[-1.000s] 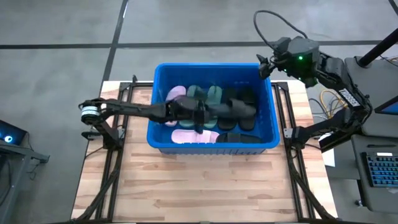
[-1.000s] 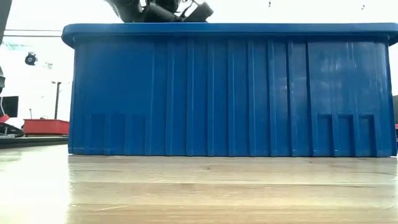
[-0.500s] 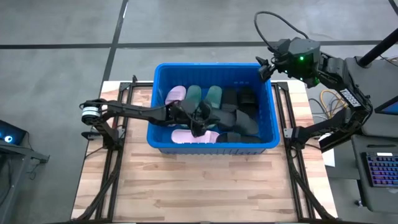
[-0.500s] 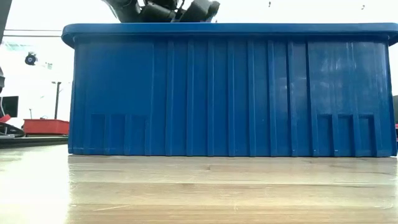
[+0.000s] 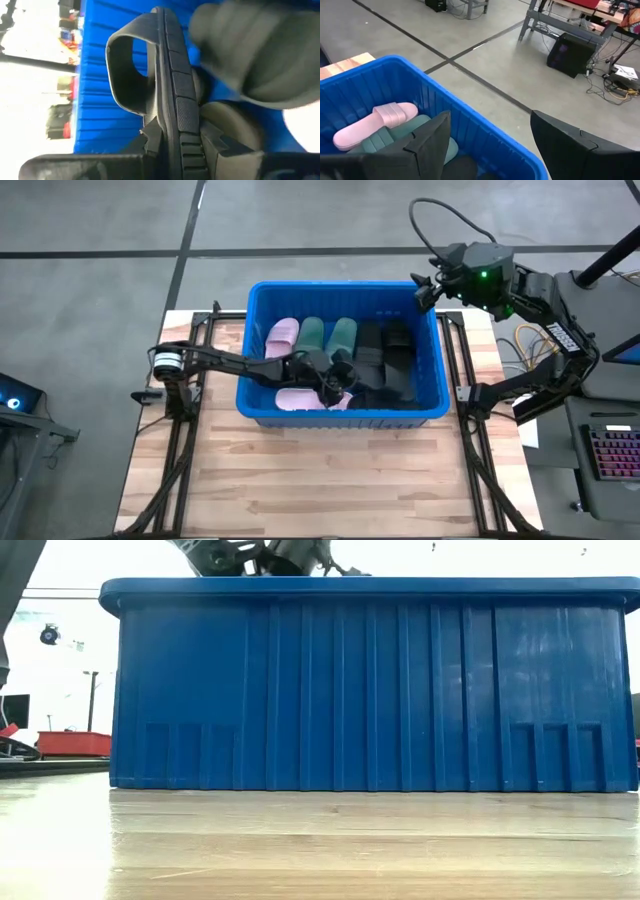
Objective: Pick and place slides into bin
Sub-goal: Put the black slipper into the blue bin
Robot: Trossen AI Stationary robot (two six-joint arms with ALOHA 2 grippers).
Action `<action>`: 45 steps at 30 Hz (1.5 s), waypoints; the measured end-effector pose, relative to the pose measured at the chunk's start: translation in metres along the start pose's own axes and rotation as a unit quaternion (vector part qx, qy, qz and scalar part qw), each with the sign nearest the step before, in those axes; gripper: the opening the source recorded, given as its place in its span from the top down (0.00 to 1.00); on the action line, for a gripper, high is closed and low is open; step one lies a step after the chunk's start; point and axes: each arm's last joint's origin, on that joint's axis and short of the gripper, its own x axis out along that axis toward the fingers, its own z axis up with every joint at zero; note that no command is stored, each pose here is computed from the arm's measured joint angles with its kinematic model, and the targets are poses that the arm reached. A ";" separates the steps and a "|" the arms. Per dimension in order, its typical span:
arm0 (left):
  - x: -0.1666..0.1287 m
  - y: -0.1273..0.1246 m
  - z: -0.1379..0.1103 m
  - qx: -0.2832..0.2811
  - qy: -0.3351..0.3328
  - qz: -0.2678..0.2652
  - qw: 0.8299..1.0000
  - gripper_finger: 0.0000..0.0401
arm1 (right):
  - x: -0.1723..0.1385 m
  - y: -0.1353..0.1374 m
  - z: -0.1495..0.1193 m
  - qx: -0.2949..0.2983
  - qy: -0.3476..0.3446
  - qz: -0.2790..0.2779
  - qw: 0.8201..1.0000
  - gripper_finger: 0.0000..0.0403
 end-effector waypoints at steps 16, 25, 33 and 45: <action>0.008 0.000 0.026 -0.035 -0.029 0.003 0.999 0.88 | 0.000 0.000 -0.003 -0.008 0.014 0.010 1.000 0.35; 0.017 -0.016 0.025 -0.091 -0.023 -0.036 0.995 0.87 | 0.000 0.002 -0.004 -0.019 0.021 0.033 0.999 0.35; 0.015 -0.013 0.030 -0.116 -0.072 -0.047 0.990 0.70 | 0.000 0.002 -0.006 -0.029 0.029 0.034 0.999 0.36; 0.015 -0.015 0.028 -0.119 -0.078 -0.070 0.987 0.41 | 0.000 0.001 -0.006 -0.041 0.030 0.034 0.998 0.37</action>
